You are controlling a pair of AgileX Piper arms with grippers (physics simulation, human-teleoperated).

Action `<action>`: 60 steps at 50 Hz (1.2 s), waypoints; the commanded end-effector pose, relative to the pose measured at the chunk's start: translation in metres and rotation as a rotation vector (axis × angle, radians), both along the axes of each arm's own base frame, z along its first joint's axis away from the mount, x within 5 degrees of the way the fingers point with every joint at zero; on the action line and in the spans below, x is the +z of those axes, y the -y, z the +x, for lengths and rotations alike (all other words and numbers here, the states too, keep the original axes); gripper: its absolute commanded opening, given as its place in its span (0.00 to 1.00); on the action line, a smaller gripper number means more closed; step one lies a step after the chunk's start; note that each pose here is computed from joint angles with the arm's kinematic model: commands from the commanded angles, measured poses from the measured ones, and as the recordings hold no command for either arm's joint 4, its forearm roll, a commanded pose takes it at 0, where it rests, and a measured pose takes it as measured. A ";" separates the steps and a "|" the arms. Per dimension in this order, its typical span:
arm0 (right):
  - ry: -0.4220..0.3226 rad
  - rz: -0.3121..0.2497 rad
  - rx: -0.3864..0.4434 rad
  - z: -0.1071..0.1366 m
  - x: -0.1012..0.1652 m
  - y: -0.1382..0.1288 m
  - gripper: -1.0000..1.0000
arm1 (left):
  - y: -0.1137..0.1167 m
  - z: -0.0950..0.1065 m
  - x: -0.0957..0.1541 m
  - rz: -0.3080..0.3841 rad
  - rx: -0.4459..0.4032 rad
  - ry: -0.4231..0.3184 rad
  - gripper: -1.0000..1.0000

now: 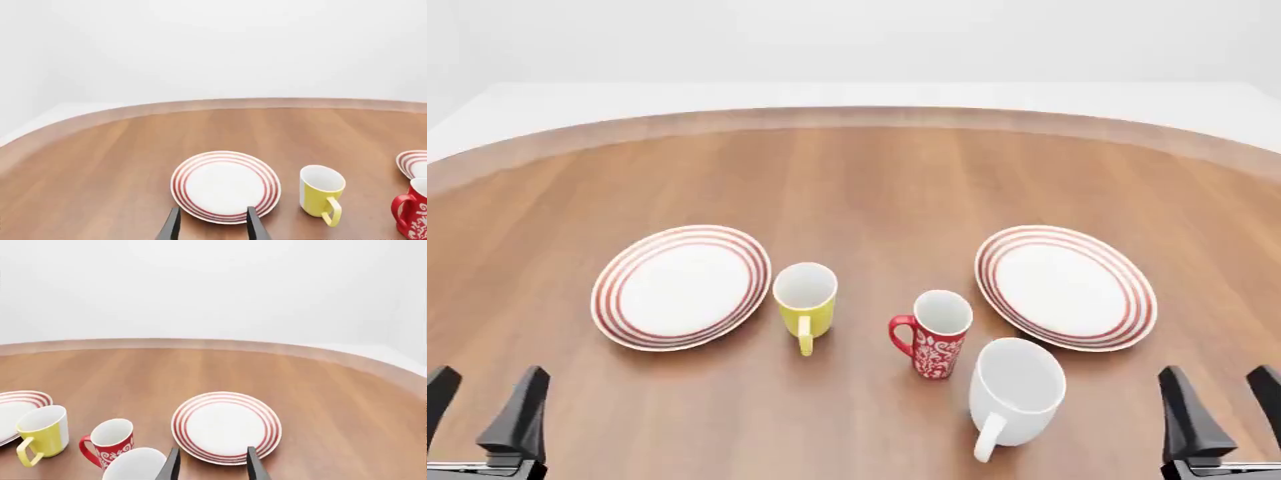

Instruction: Put the red mug on the left plate.

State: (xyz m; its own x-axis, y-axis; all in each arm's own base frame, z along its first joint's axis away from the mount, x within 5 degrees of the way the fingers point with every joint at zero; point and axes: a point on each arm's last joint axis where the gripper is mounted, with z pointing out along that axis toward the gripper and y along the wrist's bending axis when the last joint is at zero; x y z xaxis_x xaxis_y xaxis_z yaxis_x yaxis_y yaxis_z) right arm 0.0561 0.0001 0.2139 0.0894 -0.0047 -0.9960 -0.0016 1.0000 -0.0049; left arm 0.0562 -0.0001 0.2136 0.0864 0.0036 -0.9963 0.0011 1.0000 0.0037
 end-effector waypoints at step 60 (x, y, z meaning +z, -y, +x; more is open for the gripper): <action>0.000 -0.038 0.005 0.000 0.000 0.000 1.00 | 0.005 -0.005 0.024 0.169 -0.073 0.053 1.00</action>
